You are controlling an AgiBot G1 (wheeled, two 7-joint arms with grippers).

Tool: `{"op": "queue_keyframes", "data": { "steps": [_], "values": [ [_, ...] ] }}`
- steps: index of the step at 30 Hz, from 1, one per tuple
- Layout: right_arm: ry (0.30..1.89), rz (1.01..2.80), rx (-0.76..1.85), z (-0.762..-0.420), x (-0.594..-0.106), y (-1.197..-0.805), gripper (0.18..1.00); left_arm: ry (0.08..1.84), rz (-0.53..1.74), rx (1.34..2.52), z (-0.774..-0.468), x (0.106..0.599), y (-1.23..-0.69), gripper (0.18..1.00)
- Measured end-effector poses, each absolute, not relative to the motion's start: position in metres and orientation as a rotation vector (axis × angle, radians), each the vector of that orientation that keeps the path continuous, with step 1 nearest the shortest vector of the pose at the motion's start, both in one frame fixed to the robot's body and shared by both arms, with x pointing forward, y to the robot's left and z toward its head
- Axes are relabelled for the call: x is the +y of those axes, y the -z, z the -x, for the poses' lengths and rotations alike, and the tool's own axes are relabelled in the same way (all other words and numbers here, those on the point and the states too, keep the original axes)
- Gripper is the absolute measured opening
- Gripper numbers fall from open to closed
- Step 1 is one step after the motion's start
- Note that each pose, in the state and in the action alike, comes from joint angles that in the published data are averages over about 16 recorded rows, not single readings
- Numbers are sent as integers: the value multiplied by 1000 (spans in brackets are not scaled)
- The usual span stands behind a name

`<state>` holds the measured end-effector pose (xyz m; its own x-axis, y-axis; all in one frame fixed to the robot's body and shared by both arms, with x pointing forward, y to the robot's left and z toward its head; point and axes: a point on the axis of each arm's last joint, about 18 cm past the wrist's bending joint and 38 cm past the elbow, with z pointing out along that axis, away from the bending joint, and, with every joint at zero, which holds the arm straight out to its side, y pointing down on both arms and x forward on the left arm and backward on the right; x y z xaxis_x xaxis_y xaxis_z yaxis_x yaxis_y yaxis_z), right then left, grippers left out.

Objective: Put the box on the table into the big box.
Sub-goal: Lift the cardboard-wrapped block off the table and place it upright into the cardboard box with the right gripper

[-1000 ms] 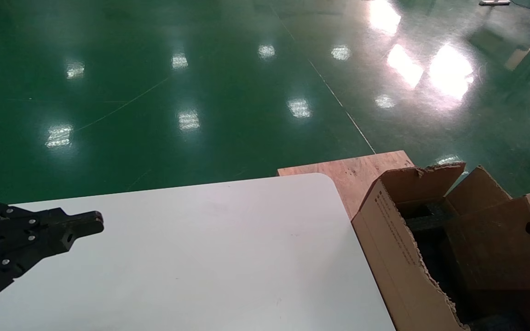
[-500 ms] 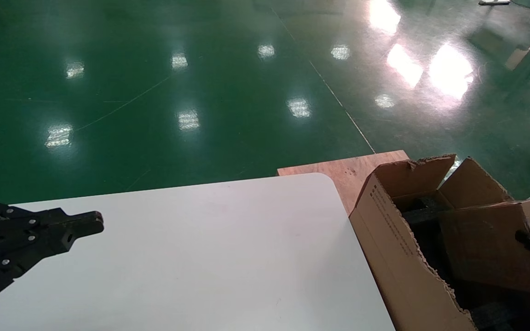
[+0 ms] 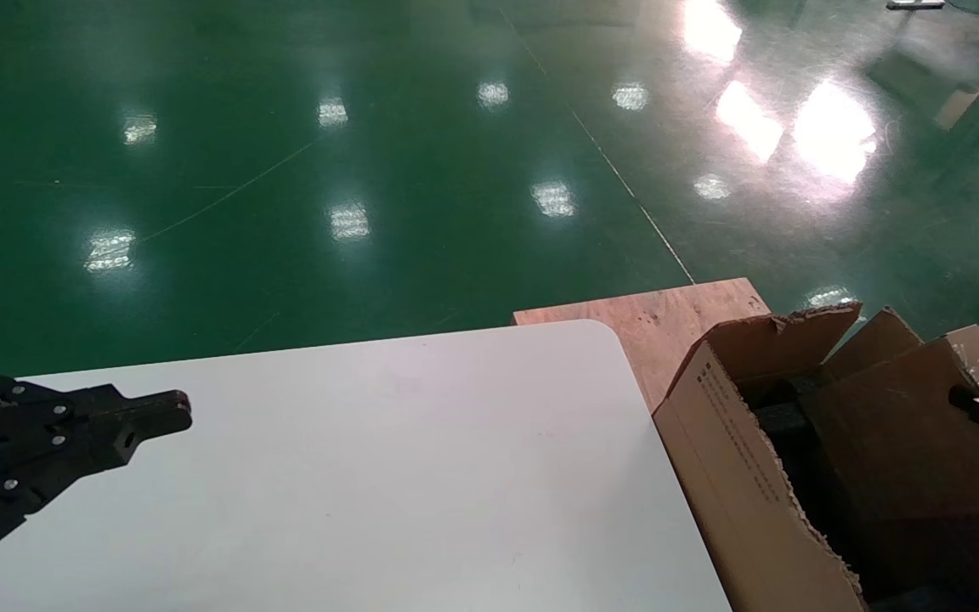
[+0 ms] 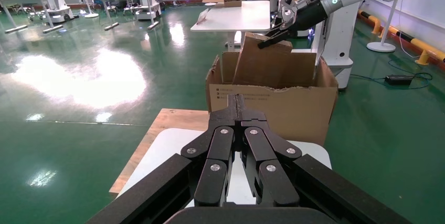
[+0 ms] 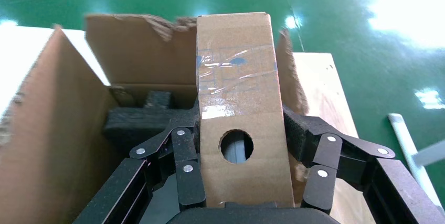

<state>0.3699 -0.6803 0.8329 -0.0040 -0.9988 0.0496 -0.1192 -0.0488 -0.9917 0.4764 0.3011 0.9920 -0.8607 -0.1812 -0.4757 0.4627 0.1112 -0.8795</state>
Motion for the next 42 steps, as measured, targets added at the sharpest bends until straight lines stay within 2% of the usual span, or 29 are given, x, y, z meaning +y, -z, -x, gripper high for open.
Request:
{"op": "queue_keyframes", "data": {
  "steps": [20, 42],
  "values": [
    [1217, 1335, 1332, -332, -681, -826, 455, 1800, -273, 1923, -476, 301, -992, 191],
    [1232, 1356, 1418, -341, -679, -823, 454, 1800, -273, 1923, -476, 301, -992, 191]
  ]
}}
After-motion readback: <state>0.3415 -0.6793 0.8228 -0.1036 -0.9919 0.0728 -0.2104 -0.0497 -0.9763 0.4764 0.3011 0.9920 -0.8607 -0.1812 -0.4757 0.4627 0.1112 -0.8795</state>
